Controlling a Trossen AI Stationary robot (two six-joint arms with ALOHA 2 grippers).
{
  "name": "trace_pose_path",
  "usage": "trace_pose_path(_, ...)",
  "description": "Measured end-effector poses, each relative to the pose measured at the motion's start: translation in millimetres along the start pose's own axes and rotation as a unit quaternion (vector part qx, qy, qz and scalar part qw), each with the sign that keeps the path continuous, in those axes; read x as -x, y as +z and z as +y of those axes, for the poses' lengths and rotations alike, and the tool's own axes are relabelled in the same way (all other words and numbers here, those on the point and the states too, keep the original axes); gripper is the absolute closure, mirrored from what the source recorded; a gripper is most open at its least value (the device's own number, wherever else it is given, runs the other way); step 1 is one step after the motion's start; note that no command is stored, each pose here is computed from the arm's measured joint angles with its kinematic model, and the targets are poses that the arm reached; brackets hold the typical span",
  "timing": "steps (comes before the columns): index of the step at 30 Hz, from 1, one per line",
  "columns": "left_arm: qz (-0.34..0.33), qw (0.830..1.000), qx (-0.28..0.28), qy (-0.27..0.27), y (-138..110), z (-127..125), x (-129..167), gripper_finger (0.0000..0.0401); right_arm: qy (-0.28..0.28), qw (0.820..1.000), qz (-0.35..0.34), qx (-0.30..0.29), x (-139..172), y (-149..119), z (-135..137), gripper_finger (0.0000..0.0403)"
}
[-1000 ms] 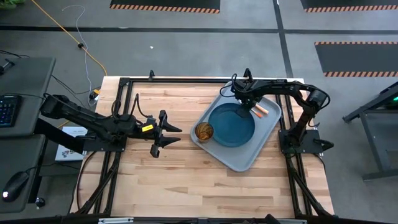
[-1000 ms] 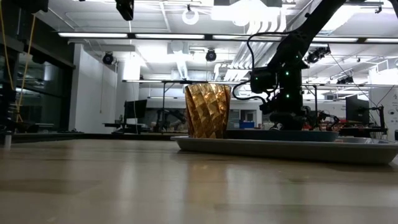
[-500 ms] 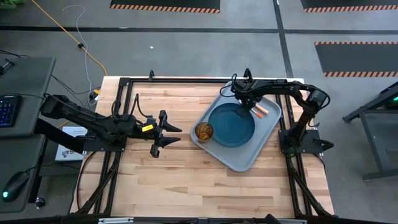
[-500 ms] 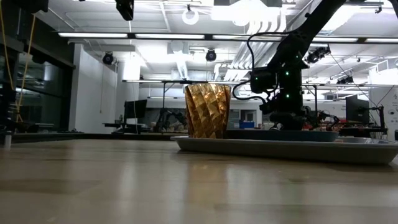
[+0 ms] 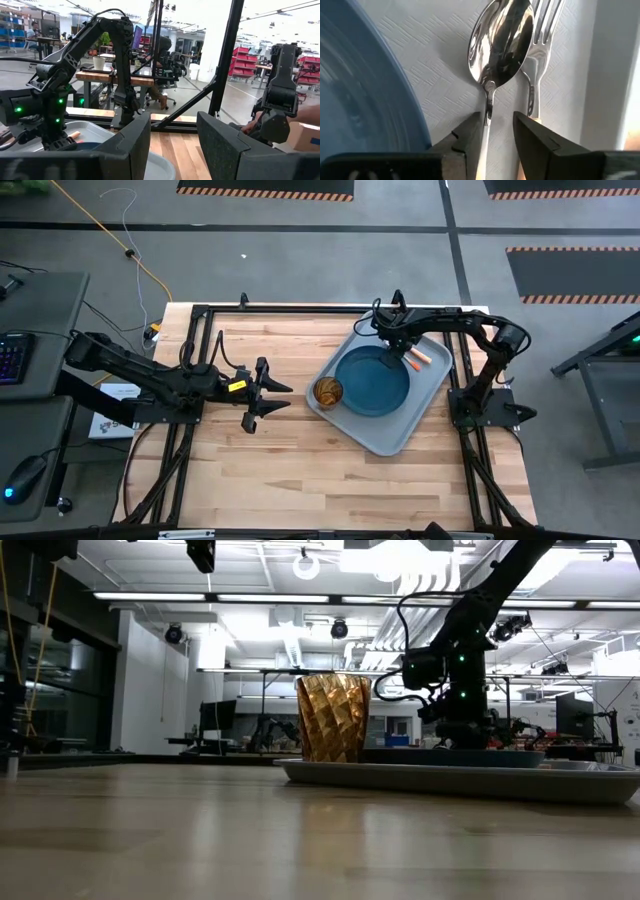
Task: Pick and place plate/cup/fork/spoon on tray
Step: Put the orange spoon on the blue tray to the right of the blue plate, then return to Home Position
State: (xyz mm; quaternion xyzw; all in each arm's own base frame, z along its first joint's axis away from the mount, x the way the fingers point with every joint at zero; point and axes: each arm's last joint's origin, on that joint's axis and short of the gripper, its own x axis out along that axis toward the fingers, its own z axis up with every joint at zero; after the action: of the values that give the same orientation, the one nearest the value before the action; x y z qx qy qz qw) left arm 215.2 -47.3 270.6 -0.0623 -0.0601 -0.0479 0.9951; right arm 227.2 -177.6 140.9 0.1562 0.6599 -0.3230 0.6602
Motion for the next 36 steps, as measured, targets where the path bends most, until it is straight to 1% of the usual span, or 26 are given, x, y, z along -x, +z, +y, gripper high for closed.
trace_pose_path(6,0.000,1.000,0.000,0.000,0,0,0,0.0252,0.000,1.000,-0.015,0.004,7,0,-1,0.0293)
trace_pose_path(10,-0.001,1.000,0.000,0.000,0,0,0,0.0252,0.001,0.999,-0.044,0.003,22,-2,-5,0.0292)
trace_pose_path(16,-0.001,1.000,0.000,0.000,0,0,0,0.0252,0.006,0.995,-0.103,-0.008,53,-8,-12,0.0292)
trace_pose_path(18,-0.001,1.000,0.000,0.000,0,0,0,0.0252,0.020,0.991,-0.133,-0.010,67,-12,-15,0.0292)
trace_pose_path(20,-0.001,1.000,0.000,0.000,0,0,0,0.0252,0.053,0.984,-0.173,-0.009,83,-15,-17,0.0292)
trace_pose_path(23,0.000,1.000,0.000,0.000,0,0,0,0.0252,0.124,0.961,-0.249,0.002,112,-23,-16,0.0292)
trace_pose_path(26,0.005,1.000,-0.001,0.001,-1,0,0,0.0252,0.195,0.927,-0.320,0.026,141,-34,-10,0.0292)
trace_pose_path(28,0.012,1.000,-0.002,0.001,-2,0,0,0.0252,0.230,0.902,-0.362,0.051,159,-43,-3,0.0292)
trace_pose_path(31,0.019,1.000,-0.003,0.002,-4,0,0,0.0252,0.259,0.867,-0.418,0.083,184,-57,8,0.0292)
trace_pose_path(35,0.022,1.000,0.001,0.002,-4,0,0,0.0252,0.288,0.826,-0.469,0.118,209,-76,22,0.0292)
trace_pose_path(36,0.023,1.000,0.001,0.003,-5,1,0,0.0252,0.294,0.819,-0.477,0.127,213,-80,25,0.0292)
